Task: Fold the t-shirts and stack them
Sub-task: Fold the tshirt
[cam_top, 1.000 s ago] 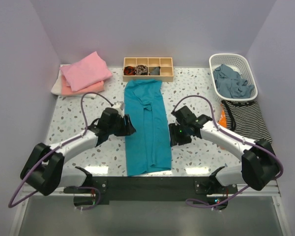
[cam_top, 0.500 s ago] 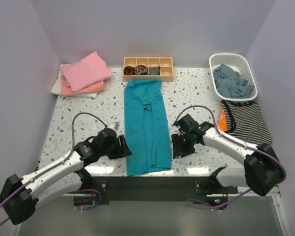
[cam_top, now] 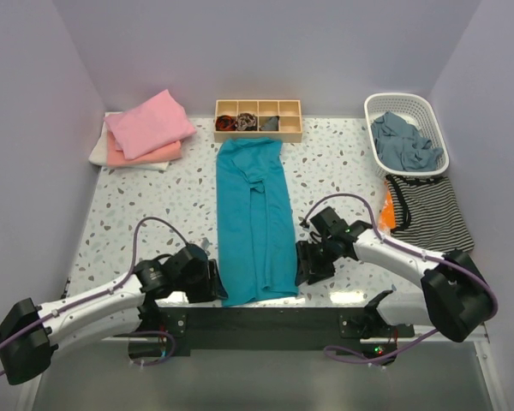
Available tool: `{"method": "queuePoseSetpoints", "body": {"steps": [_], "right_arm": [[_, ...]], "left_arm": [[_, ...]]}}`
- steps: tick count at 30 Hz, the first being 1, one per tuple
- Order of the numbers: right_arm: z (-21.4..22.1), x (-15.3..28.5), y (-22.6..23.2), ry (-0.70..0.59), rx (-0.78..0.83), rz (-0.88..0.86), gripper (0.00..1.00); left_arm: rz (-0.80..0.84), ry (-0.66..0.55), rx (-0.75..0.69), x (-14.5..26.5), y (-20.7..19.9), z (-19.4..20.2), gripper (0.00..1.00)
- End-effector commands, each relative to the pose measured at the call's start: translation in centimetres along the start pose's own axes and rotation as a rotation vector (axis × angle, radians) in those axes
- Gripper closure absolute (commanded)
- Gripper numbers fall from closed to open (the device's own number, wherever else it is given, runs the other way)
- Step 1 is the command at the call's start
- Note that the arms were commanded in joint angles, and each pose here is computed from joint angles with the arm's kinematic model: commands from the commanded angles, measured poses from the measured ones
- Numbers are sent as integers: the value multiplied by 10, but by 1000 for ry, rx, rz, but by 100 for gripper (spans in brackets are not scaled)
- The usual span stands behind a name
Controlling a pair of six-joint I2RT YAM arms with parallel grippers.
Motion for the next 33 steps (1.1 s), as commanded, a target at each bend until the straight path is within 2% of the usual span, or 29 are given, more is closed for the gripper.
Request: {"method": "queuePoseSetpoints", "body": {"steps": [1,10,13,15,18,21,22,25,33], "right_arm": [[-5,-5,11,-26,-10,-86,49],[-2,-18,13,4,-21,-138,50],[-1,-23,13,13,-26,-156,51],[0,-26,13,9,-30,-169,53],[-2,-30,16,11,-26,-196,64],[-3,-33,16,19,-23,-208,87],[-3,-33,17,17,-20,-217,99],[-6,-27,20,-7,2,-223,100],[-32,5,28,-117,87,-160,100]], "left_arm": [[63,19,26,-5,-9,4,45],[123,49,-6,-15,-16,8,52],[127,55,-1,-20,-15,9,57],[126,55,0,-21,-13,10,64],[126,56,-1,-23,-12,10,72],[125,55,-7,-24,-13,10,82],[123,55,-10,-24,-13,10,90],[114,37,-17,-20,-14,7,100],[138,-123,-67,9,-50,-21,100]]}}
Point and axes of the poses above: each gripper's point midway between its finger pads, its own x axis back along the fingers, its own y axis along the line the jaws close on, z = x × y, the point moved 3 cm from there along x, back along the fingers, and after that the axes turned 15 degrees about x, right-handed, at the moved point
